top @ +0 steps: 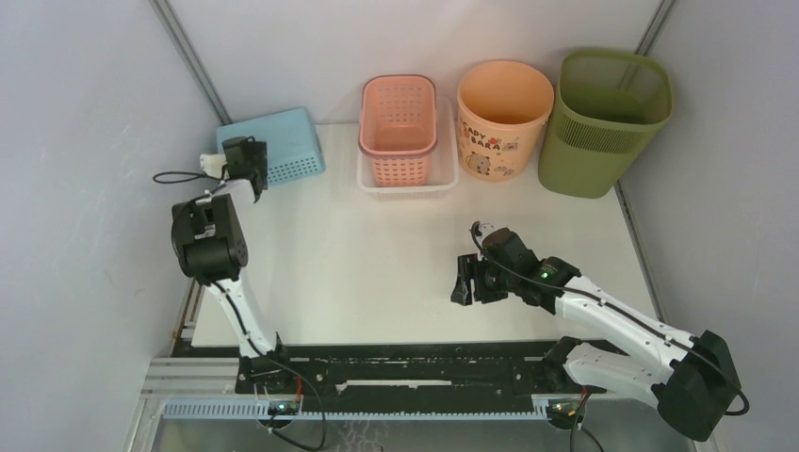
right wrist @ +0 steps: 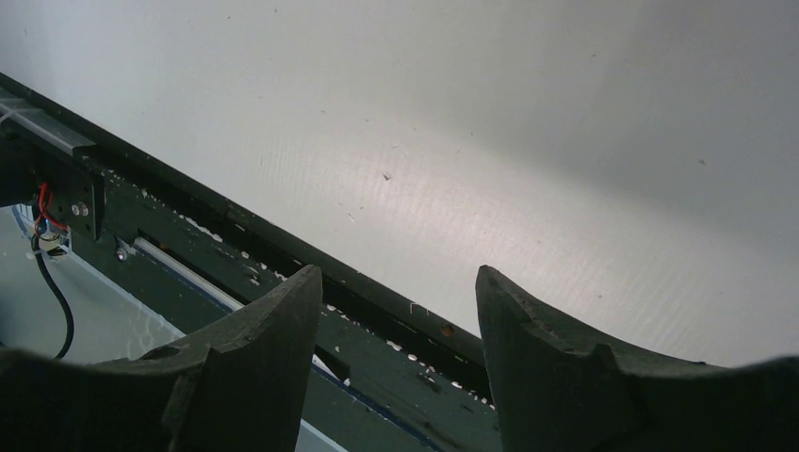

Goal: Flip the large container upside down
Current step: Move the container to the corner of the board.

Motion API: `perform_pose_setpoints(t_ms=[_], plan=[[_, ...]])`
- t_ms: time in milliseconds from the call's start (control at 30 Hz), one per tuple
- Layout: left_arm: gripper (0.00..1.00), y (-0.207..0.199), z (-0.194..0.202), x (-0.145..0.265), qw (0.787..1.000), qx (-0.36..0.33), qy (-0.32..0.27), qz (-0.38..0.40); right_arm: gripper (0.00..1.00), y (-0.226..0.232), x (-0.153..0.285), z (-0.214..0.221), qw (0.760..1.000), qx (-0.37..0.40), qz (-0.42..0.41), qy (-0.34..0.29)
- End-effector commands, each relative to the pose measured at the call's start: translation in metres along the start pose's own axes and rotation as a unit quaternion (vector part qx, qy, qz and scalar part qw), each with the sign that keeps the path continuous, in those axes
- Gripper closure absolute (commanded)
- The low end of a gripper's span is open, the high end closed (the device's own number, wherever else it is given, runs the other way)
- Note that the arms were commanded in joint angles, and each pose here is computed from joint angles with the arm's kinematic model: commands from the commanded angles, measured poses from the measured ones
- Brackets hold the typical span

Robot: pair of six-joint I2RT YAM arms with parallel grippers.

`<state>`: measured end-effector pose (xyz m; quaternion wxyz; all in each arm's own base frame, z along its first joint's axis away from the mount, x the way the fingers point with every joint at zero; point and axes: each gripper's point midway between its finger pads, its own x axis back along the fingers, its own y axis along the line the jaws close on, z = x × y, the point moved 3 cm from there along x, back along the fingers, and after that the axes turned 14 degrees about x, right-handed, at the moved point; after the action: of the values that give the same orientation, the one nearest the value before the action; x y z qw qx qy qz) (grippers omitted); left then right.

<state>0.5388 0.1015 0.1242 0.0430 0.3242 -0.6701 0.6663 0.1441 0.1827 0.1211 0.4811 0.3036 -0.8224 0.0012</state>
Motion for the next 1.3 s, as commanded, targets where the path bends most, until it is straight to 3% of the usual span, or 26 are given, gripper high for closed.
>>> perform_pose_setpoints(t_ms=[0, 233, 500, 733, 933, 1100, 1267], plan=[[0.12, -0.031, 0.013, -0.001, 0.996, -0.034, 0.036, 0.073, 0.30, 0.003, 0.007, -0.012, 1.000, 0.014, -0.003, -0.023], [0.10, -0.044, 0.026, 0.016, 0.987, -0.086, 0.078, 0.109, 0.30, 0.008, 0.009, -0.013, 0.999, 0.016, -0.011, -0.029], [0.01, -0.060, 0.034, 0.076, 0.972, -0.139, 0.087, 0.169, 0.28, 0.015, 0.015, -0.011, 0.999, 0.019, -0.013, -0.044], [0.00, -0.092, 0.043, 0.126, 0.944, -0.194, 0.112, 0.241, 0.26, 0.017, 0.024, -0.006, 0.998, 0.013, -0.020, -0.066], [0.00, -0.099, 0.082, 0.185, 0.901, -0.303, 0.165, 0.263, 0.26, 0.014, 0.023, 0.001, 0.996, 0.004, -0.025, -0.081], [0.00, -0.097, 0.139, 0.233, 0.837, -0.397, 0.233, 0.297, 0.24, 0.016, 0.017, 0.006, 0.995, -0.010, -0.042, -0.090], [0.00, -0.107, 0.179, 0.229, 0.808, -0.486, 0.223, 0.248, 0.24, 0.019, 0.020, 0.012, 0.994, -0.012, -0.048, -0.093]])
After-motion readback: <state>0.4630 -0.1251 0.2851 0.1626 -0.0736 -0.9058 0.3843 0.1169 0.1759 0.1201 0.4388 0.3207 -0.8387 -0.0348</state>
